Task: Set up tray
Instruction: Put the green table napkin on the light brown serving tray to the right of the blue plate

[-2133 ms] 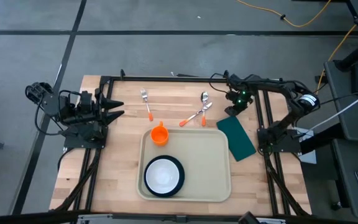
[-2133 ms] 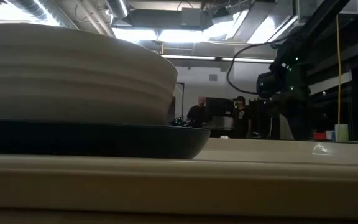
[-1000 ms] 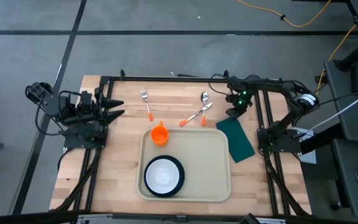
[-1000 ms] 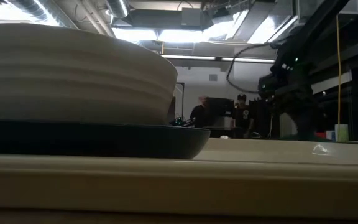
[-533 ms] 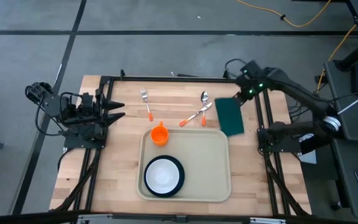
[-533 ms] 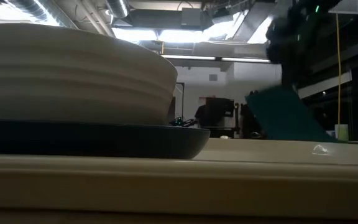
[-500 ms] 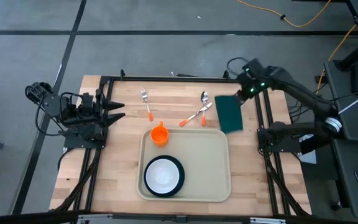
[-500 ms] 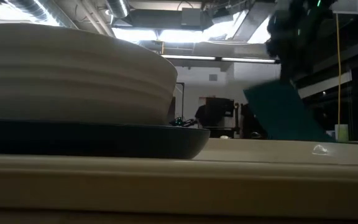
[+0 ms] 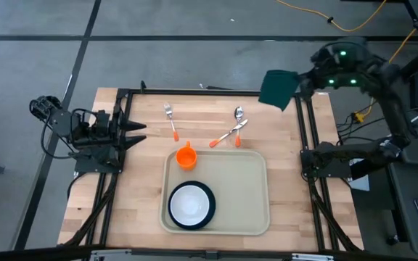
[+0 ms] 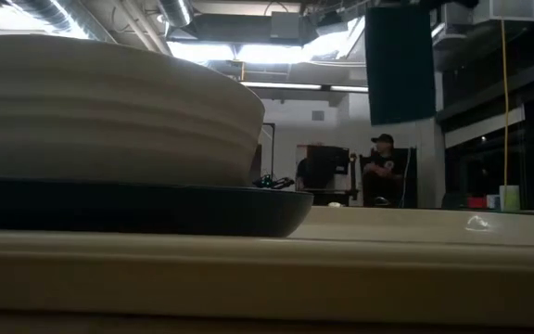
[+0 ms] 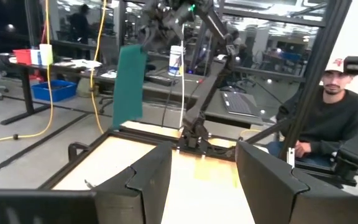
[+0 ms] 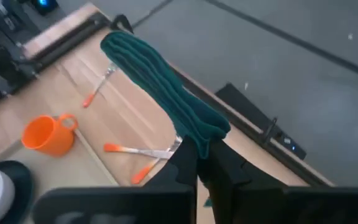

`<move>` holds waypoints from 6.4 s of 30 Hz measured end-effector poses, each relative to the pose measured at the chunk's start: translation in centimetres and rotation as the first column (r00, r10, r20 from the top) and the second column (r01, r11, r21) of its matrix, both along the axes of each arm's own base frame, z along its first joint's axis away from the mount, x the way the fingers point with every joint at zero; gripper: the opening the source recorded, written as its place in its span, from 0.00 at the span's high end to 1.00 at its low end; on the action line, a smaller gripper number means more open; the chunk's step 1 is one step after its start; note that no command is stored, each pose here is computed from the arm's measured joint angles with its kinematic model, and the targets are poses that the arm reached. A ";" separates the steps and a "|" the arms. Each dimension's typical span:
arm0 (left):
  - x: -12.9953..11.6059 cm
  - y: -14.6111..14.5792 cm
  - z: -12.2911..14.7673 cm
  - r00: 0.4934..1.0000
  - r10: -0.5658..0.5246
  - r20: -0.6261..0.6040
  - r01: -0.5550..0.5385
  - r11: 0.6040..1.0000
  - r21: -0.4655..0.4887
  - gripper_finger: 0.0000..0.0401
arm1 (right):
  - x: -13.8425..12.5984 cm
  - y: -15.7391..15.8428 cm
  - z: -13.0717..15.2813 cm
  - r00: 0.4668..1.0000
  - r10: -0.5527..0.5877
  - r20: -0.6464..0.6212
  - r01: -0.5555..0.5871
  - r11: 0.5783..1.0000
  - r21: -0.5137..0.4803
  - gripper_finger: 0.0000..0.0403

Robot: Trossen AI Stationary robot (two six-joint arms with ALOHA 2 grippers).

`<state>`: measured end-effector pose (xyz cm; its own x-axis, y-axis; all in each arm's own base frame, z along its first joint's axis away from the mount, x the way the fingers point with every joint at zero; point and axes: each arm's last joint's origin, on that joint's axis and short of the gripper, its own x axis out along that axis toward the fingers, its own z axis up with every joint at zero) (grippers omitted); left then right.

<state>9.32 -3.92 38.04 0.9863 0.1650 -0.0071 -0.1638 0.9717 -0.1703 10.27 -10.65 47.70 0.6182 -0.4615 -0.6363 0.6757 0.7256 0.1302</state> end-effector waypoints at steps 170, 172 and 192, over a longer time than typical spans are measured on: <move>2.3 -2.0 -0.8 0.989 -0.133 -0.057 0.131 0.991 -0.039 0.57 | 11.4 19.0 -29.7 0.976 0.117 -0.186 -0.026 0.901 0.432 0.96; 2.3 -2.0 -0.7 0.990 -0.133 -0.056 0.131 0.991 -0.039 0.57 | 11.4 18.8 -30.4 0.980 0.118 -0.161 -0.032 0.890 0.456 0.96; 2.3 -1.9 -0.7 0.990 -0.127 -0.053 0.125 0.991 -0.055 0.57 | 10.7 17.8 -32.5 0.985 0.063 -0.159 0.023 0.872 0.488 0.93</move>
